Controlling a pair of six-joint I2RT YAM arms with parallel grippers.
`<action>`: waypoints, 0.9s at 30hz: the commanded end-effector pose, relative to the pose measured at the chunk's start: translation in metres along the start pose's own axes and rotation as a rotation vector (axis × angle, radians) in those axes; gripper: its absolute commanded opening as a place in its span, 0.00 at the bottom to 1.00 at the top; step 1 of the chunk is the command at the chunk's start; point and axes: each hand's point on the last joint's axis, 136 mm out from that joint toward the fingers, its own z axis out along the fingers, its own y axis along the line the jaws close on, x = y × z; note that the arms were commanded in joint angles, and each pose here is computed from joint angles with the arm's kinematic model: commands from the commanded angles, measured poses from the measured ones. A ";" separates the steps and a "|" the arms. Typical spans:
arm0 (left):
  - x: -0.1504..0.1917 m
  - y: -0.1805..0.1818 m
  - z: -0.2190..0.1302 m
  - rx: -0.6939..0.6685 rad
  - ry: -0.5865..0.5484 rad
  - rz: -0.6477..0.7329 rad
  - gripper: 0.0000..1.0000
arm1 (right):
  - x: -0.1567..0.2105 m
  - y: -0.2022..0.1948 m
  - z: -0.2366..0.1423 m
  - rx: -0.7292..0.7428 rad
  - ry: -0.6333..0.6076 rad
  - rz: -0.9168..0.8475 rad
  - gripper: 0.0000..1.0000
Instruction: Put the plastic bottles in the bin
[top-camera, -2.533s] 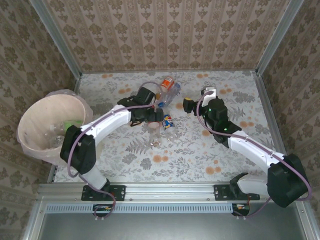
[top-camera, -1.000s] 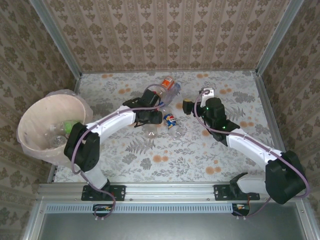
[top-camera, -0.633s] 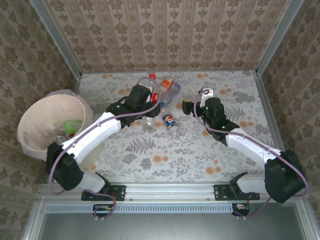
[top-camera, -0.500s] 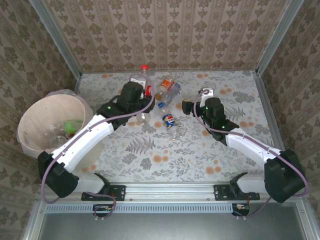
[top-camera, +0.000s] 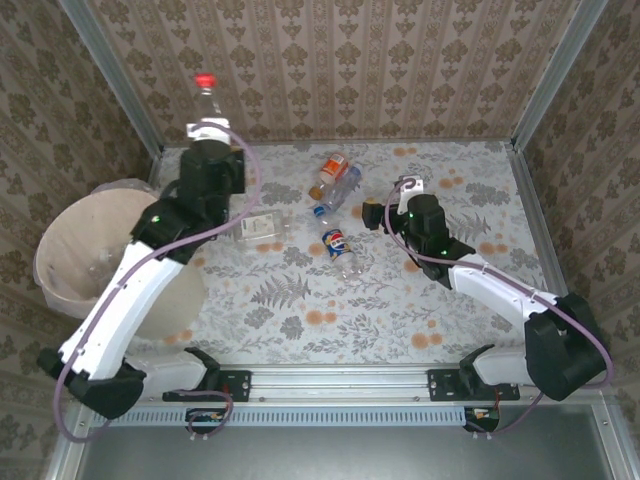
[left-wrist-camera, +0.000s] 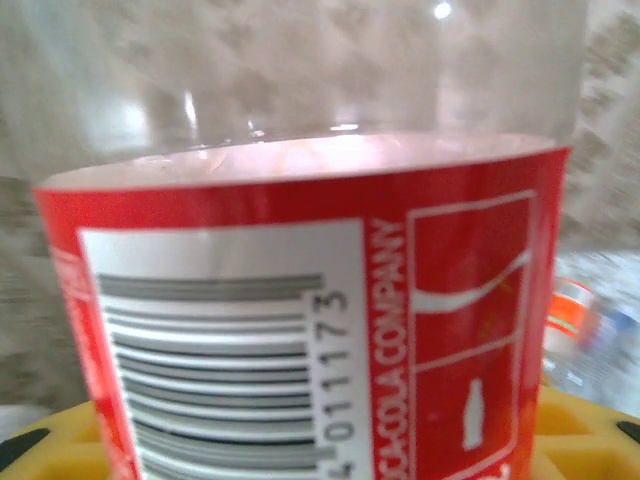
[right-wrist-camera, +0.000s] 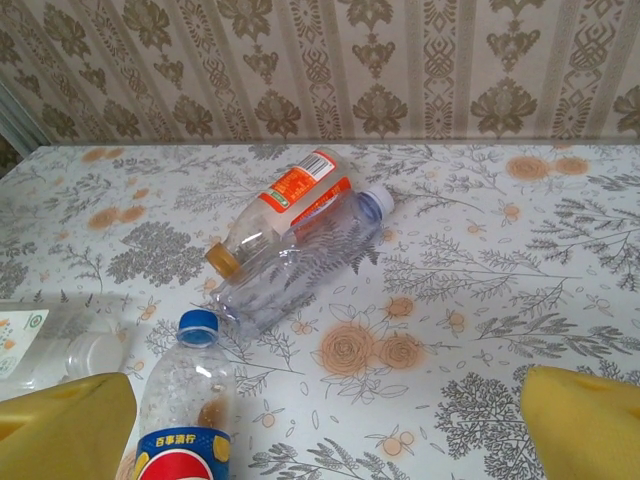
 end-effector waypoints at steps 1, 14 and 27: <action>-0.003 0.074 -0.018 -0.240 0.005 0.016 0.52 | -0.020 0.013 0.003 -0.048 -0.049 0.025 1.00; 0.098 0.177 -0.032 -0.504 0.318 -0.212 0.52 | -0.021 0.016 0.005 -0.061 -0.044 0.014 1.00; 0.159 0.174 -0.023 -0.475 0.489 -0.389 0.93 | -0.021 0.019 0.009 -0.070 -0.039 -0.001 1.00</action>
